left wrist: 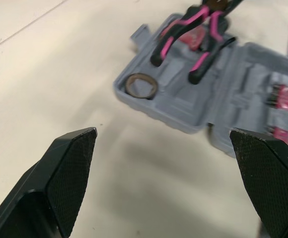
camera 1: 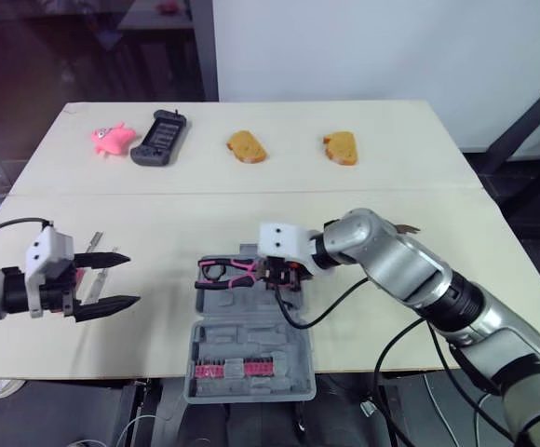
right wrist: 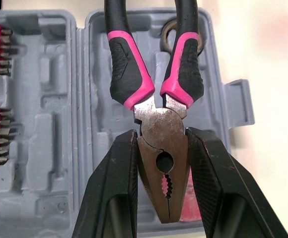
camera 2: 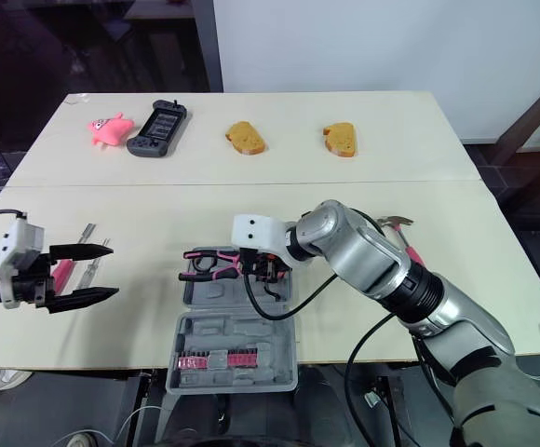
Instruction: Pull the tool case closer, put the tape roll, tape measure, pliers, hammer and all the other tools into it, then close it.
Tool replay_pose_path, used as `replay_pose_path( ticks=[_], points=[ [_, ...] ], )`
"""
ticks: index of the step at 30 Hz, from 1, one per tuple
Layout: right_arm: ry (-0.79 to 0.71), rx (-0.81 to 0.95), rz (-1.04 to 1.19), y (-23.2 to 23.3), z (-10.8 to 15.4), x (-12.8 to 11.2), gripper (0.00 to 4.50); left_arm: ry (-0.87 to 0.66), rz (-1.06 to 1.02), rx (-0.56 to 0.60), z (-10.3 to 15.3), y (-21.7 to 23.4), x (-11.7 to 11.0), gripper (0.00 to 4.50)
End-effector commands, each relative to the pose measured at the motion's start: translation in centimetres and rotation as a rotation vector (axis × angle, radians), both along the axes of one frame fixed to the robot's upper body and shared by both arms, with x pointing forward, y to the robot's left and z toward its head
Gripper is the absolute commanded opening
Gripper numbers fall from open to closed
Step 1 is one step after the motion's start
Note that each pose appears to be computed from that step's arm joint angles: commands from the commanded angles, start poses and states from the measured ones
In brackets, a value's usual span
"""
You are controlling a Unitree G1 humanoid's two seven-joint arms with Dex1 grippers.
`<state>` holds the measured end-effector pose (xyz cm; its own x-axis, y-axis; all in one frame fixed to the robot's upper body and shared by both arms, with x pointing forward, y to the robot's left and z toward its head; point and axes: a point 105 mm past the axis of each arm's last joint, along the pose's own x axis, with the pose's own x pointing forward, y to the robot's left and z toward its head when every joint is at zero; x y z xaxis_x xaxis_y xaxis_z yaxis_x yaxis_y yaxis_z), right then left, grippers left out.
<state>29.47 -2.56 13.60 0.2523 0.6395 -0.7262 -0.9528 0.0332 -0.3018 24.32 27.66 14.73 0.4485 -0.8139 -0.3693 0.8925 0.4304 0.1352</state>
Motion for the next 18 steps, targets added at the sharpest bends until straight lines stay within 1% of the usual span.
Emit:
replay_pose_path(
  ticks=[1,6,12,18],
  points=[
    [-0.060,-0.010,0.038,0.4,1.1,-0.2,0.95,-0.074,-0.032,-0.031,1.1,0.1,-0.6,4.50],
    [-0.059,-0.047,0.048,0.6,0.5,-0.3,0.95,-0.087,-0.072,-0.051,1.2,0.0,-1.0,4.50],
    [-0.039,-0.067,0.028,1.0,-0.1,-0.2,0.95,-0.101,-0.083,-0.056,1.3,0.0,-0.8,4.50],
    [-0.013,-0.080,0.023,1.4,-0.6,-0.2,0.95,-0.093,-0.090,-0.039,0.9,-0.2,-0.7,4.50]
  ],
)
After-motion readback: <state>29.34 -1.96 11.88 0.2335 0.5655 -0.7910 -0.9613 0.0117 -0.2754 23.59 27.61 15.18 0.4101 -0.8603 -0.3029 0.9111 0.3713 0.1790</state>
